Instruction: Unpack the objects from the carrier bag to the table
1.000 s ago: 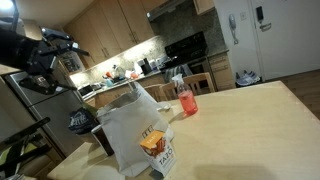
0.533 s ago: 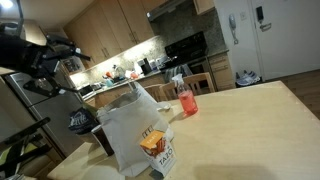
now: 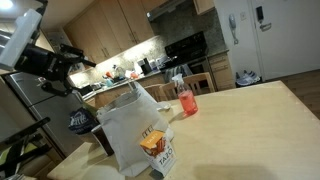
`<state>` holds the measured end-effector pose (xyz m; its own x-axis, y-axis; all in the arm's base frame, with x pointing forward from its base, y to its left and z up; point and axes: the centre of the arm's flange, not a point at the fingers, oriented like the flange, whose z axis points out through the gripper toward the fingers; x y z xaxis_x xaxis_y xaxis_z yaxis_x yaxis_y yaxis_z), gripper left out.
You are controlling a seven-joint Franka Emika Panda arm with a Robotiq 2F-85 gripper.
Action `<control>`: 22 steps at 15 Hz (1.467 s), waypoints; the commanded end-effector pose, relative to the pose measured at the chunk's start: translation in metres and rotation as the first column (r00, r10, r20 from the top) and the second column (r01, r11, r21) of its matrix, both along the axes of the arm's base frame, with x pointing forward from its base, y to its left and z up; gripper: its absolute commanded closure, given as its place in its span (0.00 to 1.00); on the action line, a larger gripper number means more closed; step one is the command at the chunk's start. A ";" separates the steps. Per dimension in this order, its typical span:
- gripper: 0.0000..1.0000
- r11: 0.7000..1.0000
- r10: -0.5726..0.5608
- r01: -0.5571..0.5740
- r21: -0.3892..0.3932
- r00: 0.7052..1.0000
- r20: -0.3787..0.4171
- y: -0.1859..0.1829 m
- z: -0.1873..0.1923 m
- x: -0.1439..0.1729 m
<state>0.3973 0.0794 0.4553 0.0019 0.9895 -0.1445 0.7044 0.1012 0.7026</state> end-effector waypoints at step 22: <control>0.00 0.625 -0.248 0.406 0.667 0.913 -0.322 -0.021 -0.014 0.045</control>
<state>0.4413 0.0569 0.4391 0.4405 0.7801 0.4443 0.6995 -0.6084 0.3748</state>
